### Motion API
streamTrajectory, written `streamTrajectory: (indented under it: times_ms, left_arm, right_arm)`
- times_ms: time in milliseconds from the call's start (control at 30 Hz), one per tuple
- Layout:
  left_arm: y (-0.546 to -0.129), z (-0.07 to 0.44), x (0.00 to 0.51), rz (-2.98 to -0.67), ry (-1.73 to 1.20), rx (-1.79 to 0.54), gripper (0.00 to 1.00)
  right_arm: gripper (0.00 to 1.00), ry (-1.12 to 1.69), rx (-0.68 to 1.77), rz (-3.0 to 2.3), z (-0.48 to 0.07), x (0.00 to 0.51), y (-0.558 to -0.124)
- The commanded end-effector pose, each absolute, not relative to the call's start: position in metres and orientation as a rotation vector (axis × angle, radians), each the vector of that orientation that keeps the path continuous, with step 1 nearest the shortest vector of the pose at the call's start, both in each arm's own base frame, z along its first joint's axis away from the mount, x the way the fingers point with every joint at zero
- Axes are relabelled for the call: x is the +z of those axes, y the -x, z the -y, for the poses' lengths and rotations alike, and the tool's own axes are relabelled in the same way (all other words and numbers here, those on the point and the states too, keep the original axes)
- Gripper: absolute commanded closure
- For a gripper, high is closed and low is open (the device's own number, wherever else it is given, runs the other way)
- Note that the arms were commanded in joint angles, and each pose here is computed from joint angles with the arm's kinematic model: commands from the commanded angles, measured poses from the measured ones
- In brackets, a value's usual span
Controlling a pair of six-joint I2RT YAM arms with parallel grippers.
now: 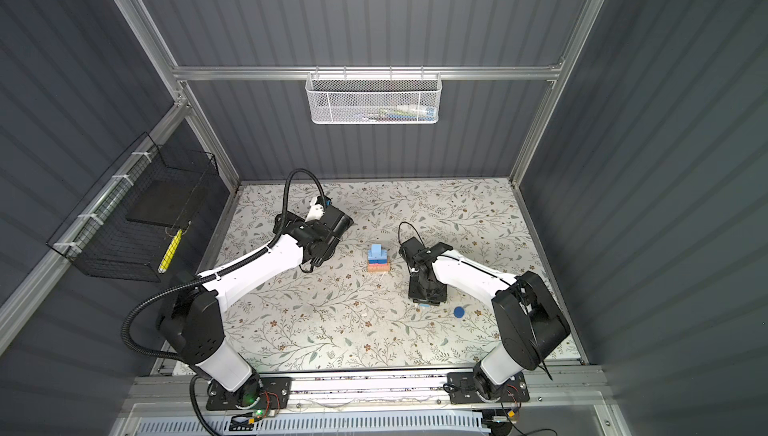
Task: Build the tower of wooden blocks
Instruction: 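Lift the P cube with the right gripper toward the stack while the left arm rises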
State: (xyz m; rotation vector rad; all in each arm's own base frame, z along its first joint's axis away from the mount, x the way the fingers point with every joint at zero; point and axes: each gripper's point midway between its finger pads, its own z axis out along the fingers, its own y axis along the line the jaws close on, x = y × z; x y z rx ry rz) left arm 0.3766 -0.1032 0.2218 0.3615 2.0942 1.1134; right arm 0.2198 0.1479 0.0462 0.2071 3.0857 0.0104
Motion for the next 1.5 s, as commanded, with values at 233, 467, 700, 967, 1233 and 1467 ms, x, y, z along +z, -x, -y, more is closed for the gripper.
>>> streamTrajectory:
  times_ms: [233, 467, 700, 967, 1233, 1467]
  left_arm:
    - [-0.369, 0.117, 0.255, -2.09, -0.275, 0.77, 0.01]
    - [-0.359, 0.152, 0.269, -2.091, -0.288, 0.329, 0.01]
    - [-0.338, 0.169, 0.285, -2.105, -0.274, 0.051, 0.01]
    - [-0.31, 0.165, 0.296, -2.073, -0.276, -0.128, 0.01]
    - [-0.305, 0.169, 0.289, -2.109, -0.305, -0.185, 0.01]
    - [-0.311, 0.166, 0.277, -2.158, -0.28, -0.206, 0.01]
  right_arm:
    - [0.72, -0.265, -0.049, -3.064, -0.136, 0.061, -0.217]
    - [0.72, -0.242, -0.06, -3.018, -0.136, 0.082, -0.225]
    - [0.72, -0.17, -0.012, -2.992, -0.143, 0.108, -0.232]
    - [0.72, -0.112, -0.01, -2.952, -0.16, 0.152, -0.251]
    - [0.73, 0.001, -0.022, -2.953, -0.198, 0.165, -0.276]
    - [0.73, 0.025, 0.013, -2.949, -0.226, 0.171, -0.299]
